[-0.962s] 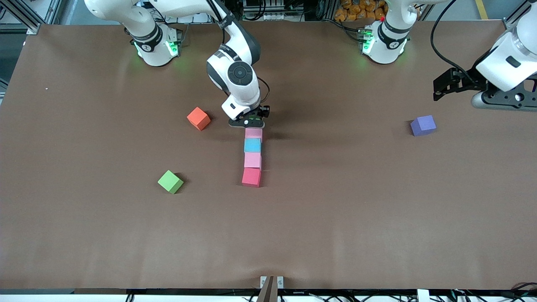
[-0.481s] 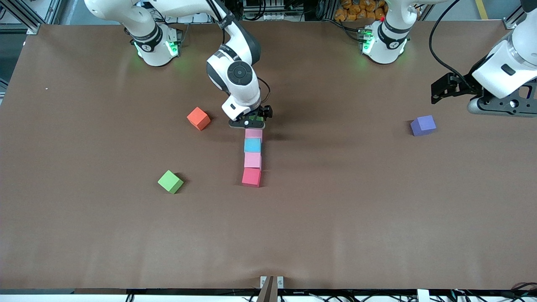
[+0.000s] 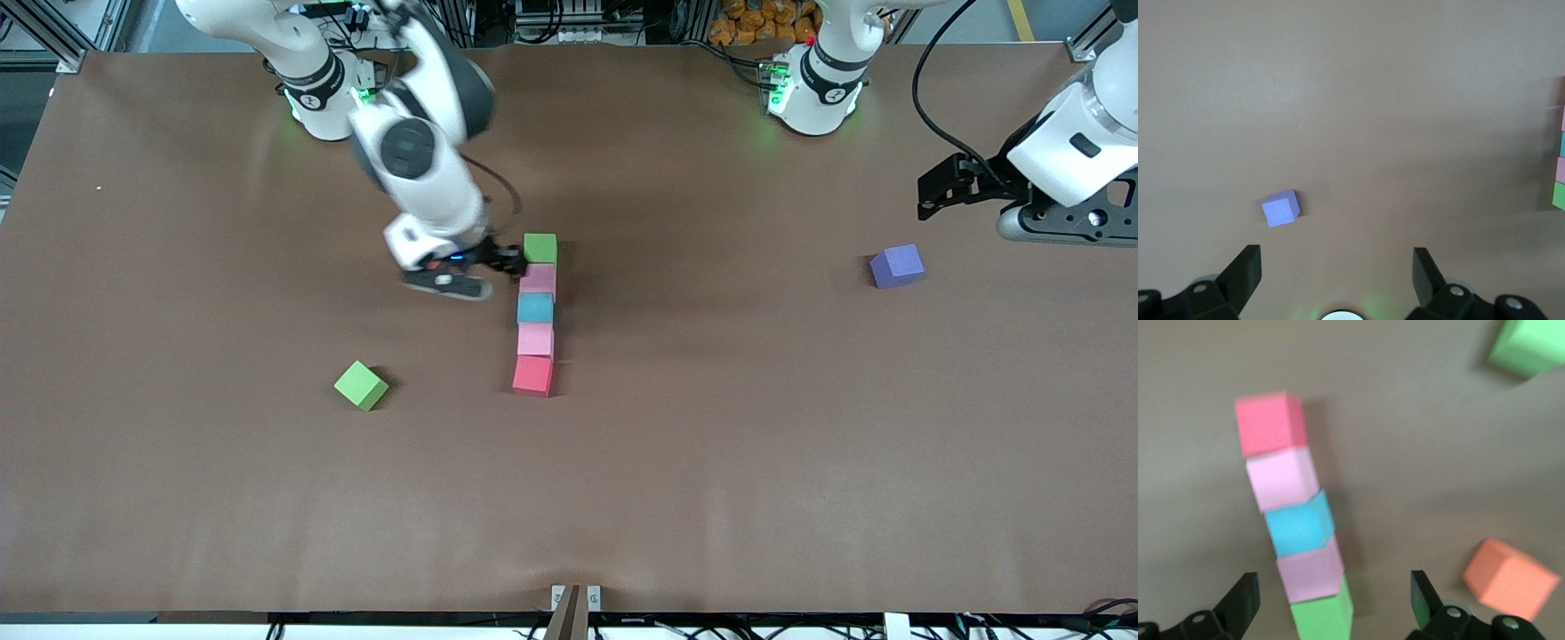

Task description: Arrange blocks into number 1

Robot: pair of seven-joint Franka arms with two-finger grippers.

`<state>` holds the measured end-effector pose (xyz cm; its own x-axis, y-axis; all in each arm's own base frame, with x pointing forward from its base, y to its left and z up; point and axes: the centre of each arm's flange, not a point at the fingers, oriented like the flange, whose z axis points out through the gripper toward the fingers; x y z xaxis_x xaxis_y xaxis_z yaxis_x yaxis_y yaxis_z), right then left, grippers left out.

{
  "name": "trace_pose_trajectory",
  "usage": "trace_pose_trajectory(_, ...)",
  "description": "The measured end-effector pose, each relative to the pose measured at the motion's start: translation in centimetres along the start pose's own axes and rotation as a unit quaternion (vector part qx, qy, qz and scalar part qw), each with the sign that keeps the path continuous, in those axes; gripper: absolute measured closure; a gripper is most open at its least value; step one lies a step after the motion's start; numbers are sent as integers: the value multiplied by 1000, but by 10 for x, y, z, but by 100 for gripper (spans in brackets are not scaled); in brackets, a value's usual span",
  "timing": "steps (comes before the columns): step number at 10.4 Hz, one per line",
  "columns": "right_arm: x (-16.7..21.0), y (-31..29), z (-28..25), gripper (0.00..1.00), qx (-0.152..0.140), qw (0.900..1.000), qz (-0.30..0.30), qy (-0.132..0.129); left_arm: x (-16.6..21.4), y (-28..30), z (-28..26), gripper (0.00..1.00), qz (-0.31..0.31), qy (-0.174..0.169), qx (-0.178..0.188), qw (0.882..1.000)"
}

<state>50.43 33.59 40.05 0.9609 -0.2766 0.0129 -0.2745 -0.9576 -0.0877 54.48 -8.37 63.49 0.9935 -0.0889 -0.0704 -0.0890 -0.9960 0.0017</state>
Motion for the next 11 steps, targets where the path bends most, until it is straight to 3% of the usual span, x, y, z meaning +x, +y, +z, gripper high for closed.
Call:
trace_pose_trajectory(2, 29, 37, -49, 0, -9, 999, 6, 43, 0, 0, 0, 0, 0, 0, 0, 1000)
trace_pose_trajectory(5, 85, 103, -121, 0, -22, 997, -25, 67, 1, -3, -2, 0, -2, 7, 6, 1000)
trace_pose_trajectory(9, 154, 211, -188, 0, -48, 988, -124, 80, 7, -10, -12, 0, -9, 39, 5, 999)
trace_pose_trajectory(11, 166, 247, -213, 0, -59, 985, -146, 71, 6, -9, -14, 0, -8, 42, 5, 999)
